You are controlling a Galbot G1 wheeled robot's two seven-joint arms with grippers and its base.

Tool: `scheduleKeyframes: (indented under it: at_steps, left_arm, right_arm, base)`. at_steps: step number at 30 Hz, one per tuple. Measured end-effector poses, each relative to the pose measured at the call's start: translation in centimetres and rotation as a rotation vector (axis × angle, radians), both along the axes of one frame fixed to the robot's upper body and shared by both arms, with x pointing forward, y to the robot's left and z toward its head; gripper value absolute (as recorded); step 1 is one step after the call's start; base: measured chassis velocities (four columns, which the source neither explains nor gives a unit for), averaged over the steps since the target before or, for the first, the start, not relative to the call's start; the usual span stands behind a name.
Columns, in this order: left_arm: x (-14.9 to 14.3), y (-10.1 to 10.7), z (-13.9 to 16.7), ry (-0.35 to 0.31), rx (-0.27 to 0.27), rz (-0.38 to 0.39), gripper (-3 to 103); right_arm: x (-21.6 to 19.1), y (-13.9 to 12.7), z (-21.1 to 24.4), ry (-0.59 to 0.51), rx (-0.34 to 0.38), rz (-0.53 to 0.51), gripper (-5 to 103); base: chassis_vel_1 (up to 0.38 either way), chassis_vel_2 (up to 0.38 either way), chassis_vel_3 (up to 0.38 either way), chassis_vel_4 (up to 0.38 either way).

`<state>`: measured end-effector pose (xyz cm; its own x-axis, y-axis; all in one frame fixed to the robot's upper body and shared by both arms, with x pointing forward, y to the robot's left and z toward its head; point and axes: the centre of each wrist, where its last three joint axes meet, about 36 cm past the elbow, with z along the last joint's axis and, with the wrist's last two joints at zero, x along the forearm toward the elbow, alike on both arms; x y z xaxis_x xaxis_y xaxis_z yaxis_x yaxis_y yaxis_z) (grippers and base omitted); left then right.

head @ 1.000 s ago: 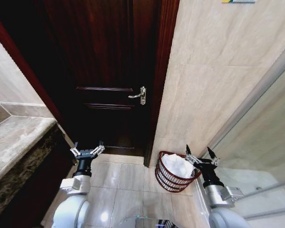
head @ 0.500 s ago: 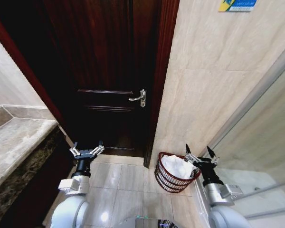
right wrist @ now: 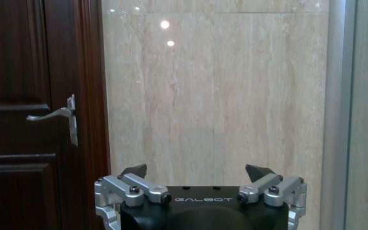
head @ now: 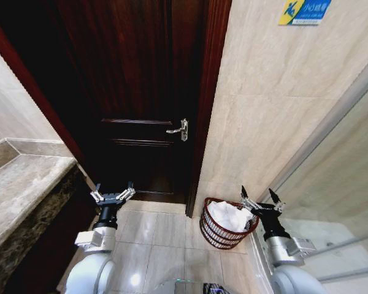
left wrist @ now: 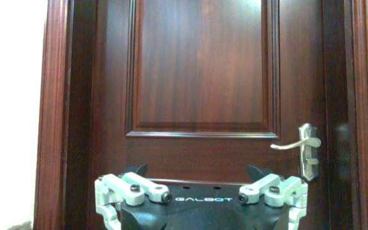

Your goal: Discard the used towel into the hamper.

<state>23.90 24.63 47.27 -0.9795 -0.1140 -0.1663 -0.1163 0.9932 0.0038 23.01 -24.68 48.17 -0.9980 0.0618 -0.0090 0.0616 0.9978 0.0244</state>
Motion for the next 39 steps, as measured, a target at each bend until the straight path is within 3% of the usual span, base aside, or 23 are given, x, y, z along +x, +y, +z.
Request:
scheduleKeyframes:
  at_steps: [18,39]
  left_arm:
    - [-0.1,0.3,-0.5,-0.02,-0.011,-0.04,100]
    - [0.0,0.3,-1.2,-0.026,0.002,-0.005,100]
  right_arm:
    - [0.1,0.1,0.4,0.004,-0.001,0.006,100]
    - [0.1,0.1,0.4,0.004,-0.011,0.006,100]
  base:
    - [0.0,0.0,0.0,0.0]
    - [0.0,0.0,0.0,0.0]
